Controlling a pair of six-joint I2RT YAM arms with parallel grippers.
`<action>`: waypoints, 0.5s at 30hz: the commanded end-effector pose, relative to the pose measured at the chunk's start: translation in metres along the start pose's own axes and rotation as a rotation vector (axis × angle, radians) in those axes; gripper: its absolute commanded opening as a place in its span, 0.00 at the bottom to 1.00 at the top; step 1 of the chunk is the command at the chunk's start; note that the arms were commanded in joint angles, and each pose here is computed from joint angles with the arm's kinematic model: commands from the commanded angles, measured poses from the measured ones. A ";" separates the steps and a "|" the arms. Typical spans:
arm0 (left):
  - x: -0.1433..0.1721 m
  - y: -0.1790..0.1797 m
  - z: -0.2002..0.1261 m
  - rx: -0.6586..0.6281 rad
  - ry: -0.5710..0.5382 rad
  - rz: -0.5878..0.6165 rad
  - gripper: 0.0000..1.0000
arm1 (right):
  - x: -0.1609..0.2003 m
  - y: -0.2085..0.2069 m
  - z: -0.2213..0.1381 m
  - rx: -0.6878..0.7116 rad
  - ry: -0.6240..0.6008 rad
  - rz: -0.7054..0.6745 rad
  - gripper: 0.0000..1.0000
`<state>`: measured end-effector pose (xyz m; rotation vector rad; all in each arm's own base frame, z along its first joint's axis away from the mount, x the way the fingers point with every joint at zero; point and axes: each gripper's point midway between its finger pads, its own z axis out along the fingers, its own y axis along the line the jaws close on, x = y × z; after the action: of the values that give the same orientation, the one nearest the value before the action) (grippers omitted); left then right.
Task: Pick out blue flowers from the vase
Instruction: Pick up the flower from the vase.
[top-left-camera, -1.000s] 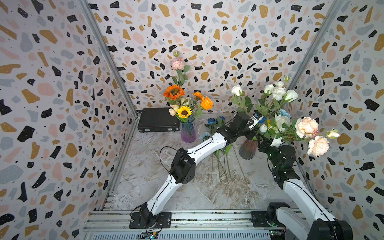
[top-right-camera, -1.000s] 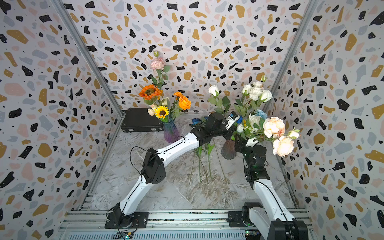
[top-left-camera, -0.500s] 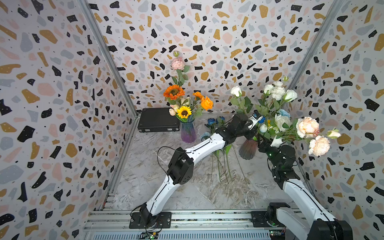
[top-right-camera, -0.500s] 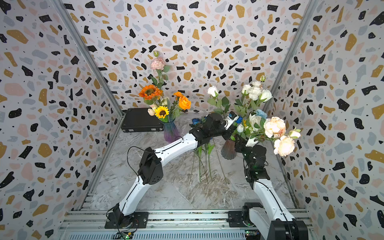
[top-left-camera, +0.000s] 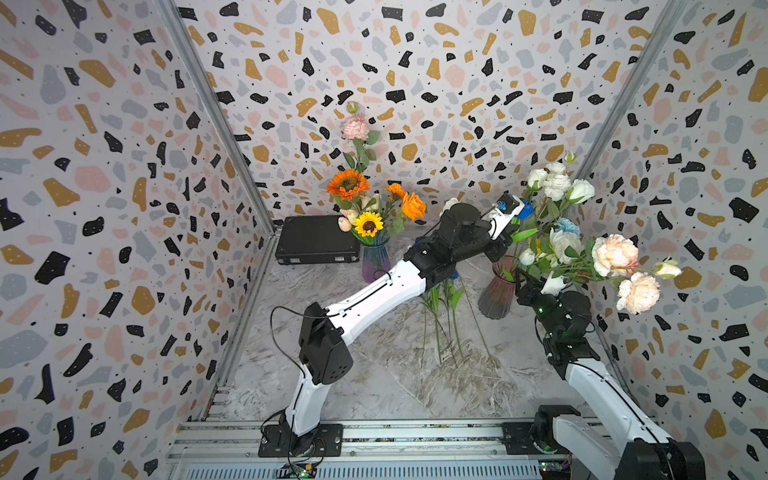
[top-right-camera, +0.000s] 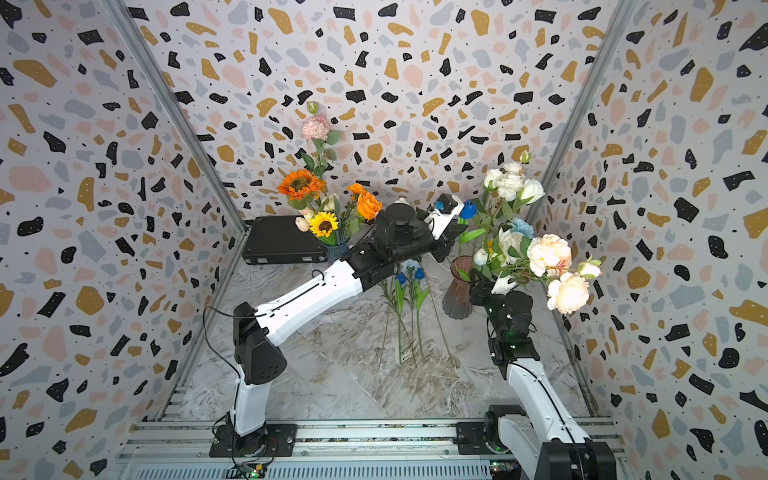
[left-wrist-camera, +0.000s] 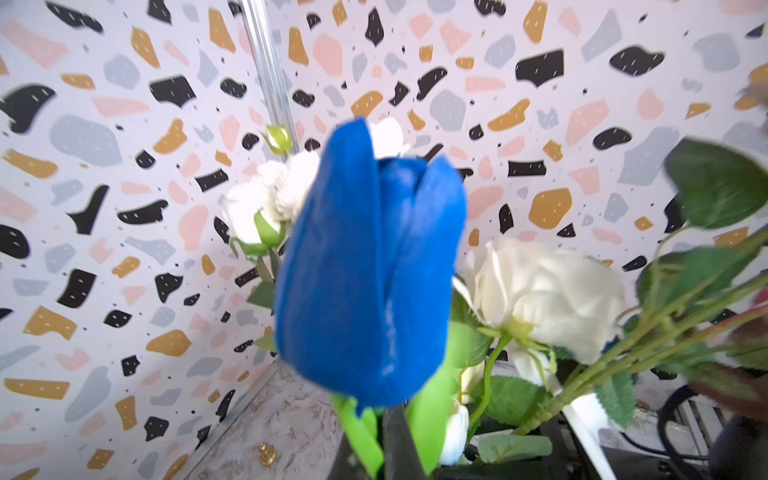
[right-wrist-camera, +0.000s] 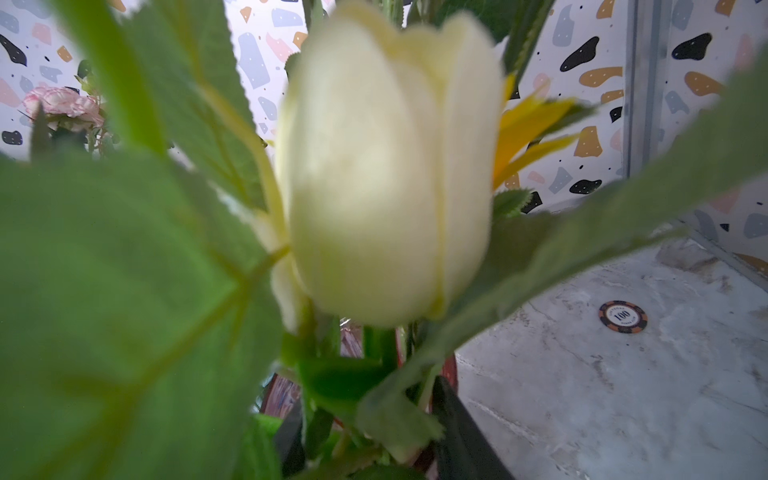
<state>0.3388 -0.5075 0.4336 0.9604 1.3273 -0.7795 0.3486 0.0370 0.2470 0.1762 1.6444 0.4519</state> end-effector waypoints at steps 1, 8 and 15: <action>-0.035 -0.001 -0.020 0.006 -0.080 0.033 0.06 | 0.006 -0.006 -0.004 0.029 0.012 -0.009 0.43; -0.078 -0.005 -0.074 -0.010 -0.125 0.057 0.06 | 0.004 -0.005 -0.006 0.027 0.009 -0.018 0.43; -0.115 -0.021 -0.146 0.014 -0.182 0.044 0.06 | 0.004 -0.004 -0.008 0.027 0.012 -0.024 0.43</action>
<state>0.2681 -0.4158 0.5163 0.9282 1.2178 -0.7863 0.3439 0.0359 0.2449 0.1728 1.6555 0.4371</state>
